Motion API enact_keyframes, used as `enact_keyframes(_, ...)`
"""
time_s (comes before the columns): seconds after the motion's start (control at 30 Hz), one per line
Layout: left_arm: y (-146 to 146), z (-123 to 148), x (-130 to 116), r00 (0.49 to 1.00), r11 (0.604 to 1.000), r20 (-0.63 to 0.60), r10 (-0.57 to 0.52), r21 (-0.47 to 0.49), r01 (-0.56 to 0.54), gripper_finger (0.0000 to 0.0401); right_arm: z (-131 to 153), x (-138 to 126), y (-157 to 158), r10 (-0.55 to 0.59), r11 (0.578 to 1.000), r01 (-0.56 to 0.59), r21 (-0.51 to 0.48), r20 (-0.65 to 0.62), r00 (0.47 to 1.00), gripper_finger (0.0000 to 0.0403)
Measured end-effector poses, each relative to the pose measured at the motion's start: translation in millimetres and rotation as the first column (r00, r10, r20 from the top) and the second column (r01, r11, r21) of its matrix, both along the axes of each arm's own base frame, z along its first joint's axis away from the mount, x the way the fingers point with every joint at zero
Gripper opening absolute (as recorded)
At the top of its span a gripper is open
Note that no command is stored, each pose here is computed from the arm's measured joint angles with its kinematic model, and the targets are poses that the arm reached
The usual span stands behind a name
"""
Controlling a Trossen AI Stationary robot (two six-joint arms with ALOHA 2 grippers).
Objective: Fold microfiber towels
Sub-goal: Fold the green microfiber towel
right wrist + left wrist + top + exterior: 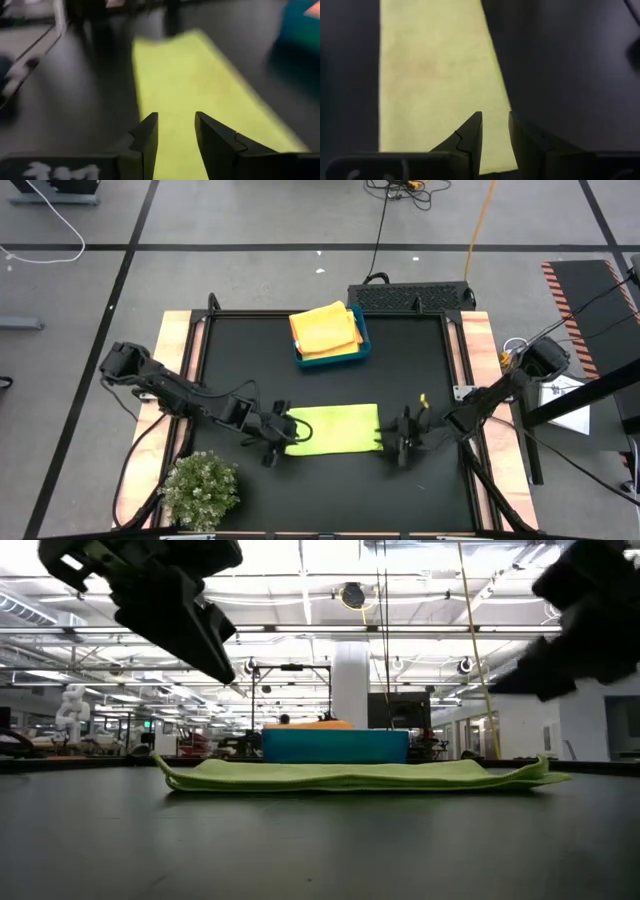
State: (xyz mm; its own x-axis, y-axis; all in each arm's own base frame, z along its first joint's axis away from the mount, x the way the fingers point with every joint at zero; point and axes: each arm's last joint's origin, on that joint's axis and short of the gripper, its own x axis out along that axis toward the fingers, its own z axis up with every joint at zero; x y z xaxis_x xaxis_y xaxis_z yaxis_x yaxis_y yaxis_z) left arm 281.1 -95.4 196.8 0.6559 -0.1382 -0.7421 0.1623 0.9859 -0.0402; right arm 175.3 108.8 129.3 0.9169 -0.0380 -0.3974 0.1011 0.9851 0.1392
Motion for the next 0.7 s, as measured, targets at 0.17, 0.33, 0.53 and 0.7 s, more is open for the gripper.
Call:
enact_keyframes(0.17, 12, -1, 11, 0.997, 0.998, 0.046, 0.065, -0.005, -0.064, 0.0097, 10, 3, -5, -0.11, 0.991, 0.116, -0.062, 0.098, 0.989, 0.0123)
enact_keyframes(0.33, 12, -12, 34, 0.981, 0.997, 0.178, 0.074, -0.038, -0.068, 0.0097, 3, 9, -13, -0.209, 0.973, 0.218, -0.08, 0.107, 0.972, 0.0123)
enact_keyframes(0.53, 10, -27, 50, 0.965, 1.0, 0.263, 0.01, -0.026, -0.003, 0.0097, -9, 19, -18, -0.212, 0.975, 0.217, -0.055, 0.079, 0.974, 0.0123)
enact_keyframes(0.7, 21, -31, 57, 0.958, 1.0, 0.286, 0.014, -0.01, -0.011, 0.0097, -21, 23, -24, -0.261, 0.963, 0.264, -0.055, 0.048, 0.964, 0.0123)
